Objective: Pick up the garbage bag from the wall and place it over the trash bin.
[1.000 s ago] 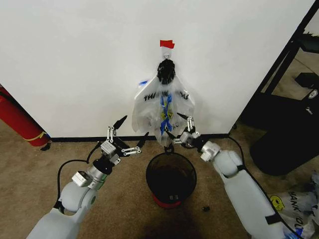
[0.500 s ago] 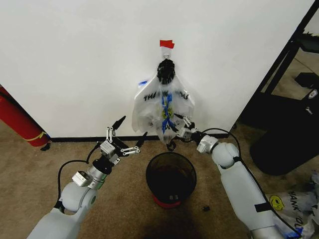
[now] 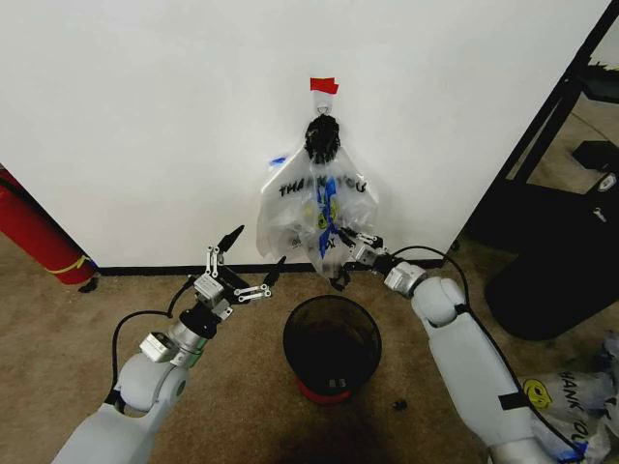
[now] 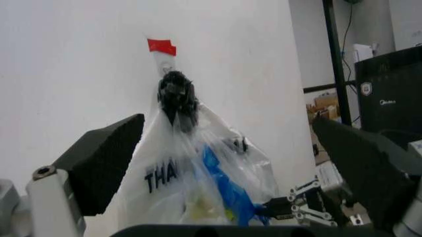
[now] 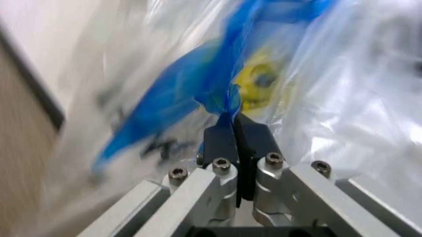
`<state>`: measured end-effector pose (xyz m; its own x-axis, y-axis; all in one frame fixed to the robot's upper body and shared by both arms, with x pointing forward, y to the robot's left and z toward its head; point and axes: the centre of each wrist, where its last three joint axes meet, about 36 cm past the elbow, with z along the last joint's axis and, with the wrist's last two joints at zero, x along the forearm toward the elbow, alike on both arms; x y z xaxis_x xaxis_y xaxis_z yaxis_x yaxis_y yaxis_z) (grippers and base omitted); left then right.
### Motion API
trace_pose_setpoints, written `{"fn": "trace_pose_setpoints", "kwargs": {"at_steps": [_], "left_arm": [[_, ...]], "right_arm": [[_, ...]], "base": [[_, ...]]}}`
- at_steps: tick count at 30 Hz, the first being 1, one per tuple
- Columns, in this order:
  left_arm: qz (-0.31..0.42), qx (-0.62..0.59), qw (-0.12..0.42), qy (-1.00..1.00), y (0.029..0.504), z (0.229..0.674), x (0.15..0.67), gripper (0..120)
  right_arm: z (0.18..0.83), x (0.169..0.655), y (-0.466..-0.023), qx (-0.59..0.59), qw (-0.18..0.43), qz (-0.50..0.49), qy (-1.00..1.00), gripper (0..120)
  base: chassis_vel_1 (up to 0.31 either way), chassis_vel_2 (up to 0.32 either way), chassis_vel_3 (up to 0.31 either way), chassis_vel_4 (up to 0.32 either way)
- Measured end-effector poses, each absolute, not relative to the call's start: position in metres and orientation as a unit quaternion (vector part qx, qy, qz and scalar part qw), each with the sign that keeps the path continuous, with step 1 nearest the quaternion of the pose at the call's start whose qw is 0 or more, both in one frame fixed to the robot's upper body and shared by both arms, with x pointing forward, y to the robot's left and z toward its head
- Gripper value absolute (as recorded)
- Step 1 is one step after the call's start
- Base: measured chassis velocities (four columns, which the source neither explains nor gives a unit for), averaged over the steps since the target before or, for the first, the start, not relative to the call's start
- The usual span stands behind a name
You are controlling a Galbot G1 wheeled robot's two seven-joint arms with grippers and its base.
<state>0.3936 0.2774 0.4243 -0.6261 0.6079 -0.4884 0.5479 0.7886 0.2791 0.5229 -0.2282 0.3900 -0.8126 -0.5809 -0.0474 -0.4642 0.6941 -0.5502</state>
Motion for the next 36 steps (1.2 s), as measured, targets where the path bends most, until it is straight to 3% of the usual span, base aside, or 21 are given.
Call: {"fn": "trace_pose_setpoints", "kwargs": {"at_steps": [8,20,25,28,31,36], "left_arm": [[0.030,0.332,0.285,0.899,0.262,0.421,0.396,100],[0.010,0.396,0.281,0.874,0.205,0.422,0.431,100],[0.071,0.391,0.261,0.880,0.183,0.417,0.466,97],[0.145,0.376,0.255,0.879,0.185,0.418,0.497,94],[0.173,0.371,0.253,0.877,0.190,0.421,0.512,90],[0.209,0.371,0.240,0.872,0.201,0.425,0.530,70]], "right_arm": [[0.386,0.478,-0.213,-0.240,0.111,-0.026,0.964,0],[0.383,0.445,-0.205,-0.229,0.131,0.182,0.947,0],[0.383,0.436,-0.192,-0.210,0.132,0.248,0.937,0],[0.381,0.430,-0.184,-0.197,0.129,0.282,0.930,0],[0.378,0.426,-0.180,-0.191,0.129,0.294,0.928,0],[0.373,0.419,-0.175,-0.182,0.133,0.303,0.926,0]], "base": [[0.000,0.000,0.000,0.000],[0.000,0.000,0.000,0.000],[0.000,0.000,0.000,0.000],[0.000,0.000,0.000,0.000],[0.000,0.000,0.000,0.000],[0.000,0.000,0.000,0.000]]}}
